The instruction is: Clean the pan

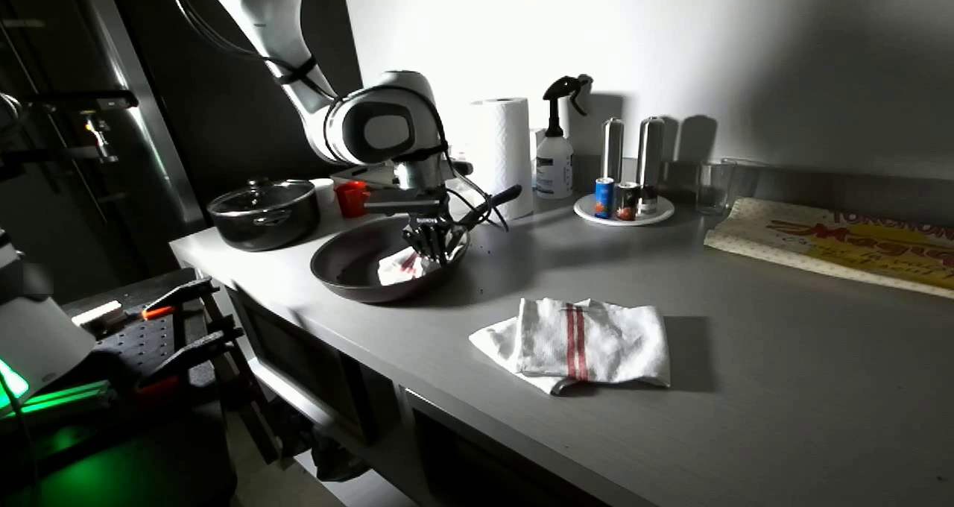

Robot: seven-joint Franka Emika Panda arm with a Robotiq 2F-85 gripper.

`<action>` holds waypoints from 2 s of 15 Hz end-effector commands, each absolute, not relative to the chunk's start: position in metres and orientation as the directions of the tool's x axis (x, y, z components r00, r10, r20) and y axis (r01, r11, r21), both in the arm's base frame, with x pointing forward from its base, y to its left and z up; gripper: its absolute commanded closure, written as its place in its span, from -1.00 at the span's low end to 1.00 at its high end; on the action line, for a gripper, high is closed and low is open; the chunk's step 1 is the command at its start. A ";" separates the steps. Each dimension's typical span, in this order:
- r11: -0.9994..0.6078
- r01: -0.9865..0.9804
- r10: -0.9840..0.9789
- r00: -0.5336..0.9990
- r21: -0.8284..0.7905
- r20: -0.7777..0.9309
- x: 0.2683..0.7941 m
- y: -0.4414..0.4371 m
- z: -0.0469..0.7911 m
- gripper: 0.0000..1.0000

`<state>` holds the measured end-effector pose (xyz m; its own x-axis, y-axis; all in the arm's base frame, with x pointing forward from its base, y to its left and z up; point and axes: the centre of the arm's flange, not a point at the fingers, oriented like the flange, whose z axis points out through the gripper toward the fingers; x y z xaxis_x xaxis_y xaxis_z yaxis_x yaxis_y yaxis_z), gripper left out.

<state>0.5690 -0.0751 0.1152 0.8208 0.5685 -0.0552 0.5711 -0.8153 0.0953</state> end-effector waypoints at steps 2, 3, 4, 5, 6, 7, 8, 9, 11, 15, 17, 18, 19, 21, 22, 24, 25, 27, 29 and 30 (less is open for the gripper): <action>-0.750 0.652 0.646 0.758 0.109 -0.088 0.548 -0.061 0.096 0.97; -0.735 0.668 0.662 0.744 0.115 -0.089 0.546 -0.056 0.097 0.97; -0.718 0.686 0.680 0.728 0.119 -0.092 0.543 -0.050 0.099 0.97; -0.703 0.700 0.694 0.713 0.124 -0.094 0.541 -0.045 0.100 0.97; -0.684 0.719 0.713 0.695 0.125 -0.098 0.538 -0.039 0.101 0.97; -0.667 0.733 0.727 0.679 0.132 -0.100 0.535 -0.034 0.102 0.97; -0.648 0.750 0.743 0.661 0.132 -0.104 0.532 -0.027 0.103 0.97; -0.630 0.765 0.758 0.643 0.134 -0.106 0.528 -0.021 0.103 0.97; -0.590 0.796 0.789 0.604 0.135 -0.112 0.520 -0.007 0.105 0.97; -0.519 0.847 0.839 0.531 0.121 -0.122 0.505 0.019 0.106 0.97; -0.491 0.866 0.857 0.500 0.100 -0.125 0.502 0.030 0.107 0.97; -0.478 0.874 0.865 0.486 0.090 -0.126 0.501 0.036 0.108 0.97; -0.462 0.884 0.875 0.468 0.078 -0.124 0.500 0.043 0.109 0.97; -0.421 0.905 0.897 0.425 0.060 -0.124 0.494 0.054 0.109 0.97; -0.396 0.917 0.908 0.400 0.052 -0.127 0.489 0.060 0.108 0.97; -0.357 0.933 0.924 0.359 0.040 -0.134 0.481 0.068 0.105 0.97; -0.340 0.940 0.930 0.342 0.036 -0.137 0.478 0.071 0.105 0.97; -0.315 0.949 0.938 0.316 0.029 -0.141 0.475 0.076 0.105 0.97; -0.299 0.954 0.943 0.299 0.023 -0.145 0.474 0.078 0.106 0.97; -0.297 0.954 0.944 0.298 0.026 -0.144 0.475 0.078 0.106 0.97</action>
<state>0.4878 0.0717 0.1123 0.3401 0.9321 -0.1246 0.9404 -0.3362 0.0519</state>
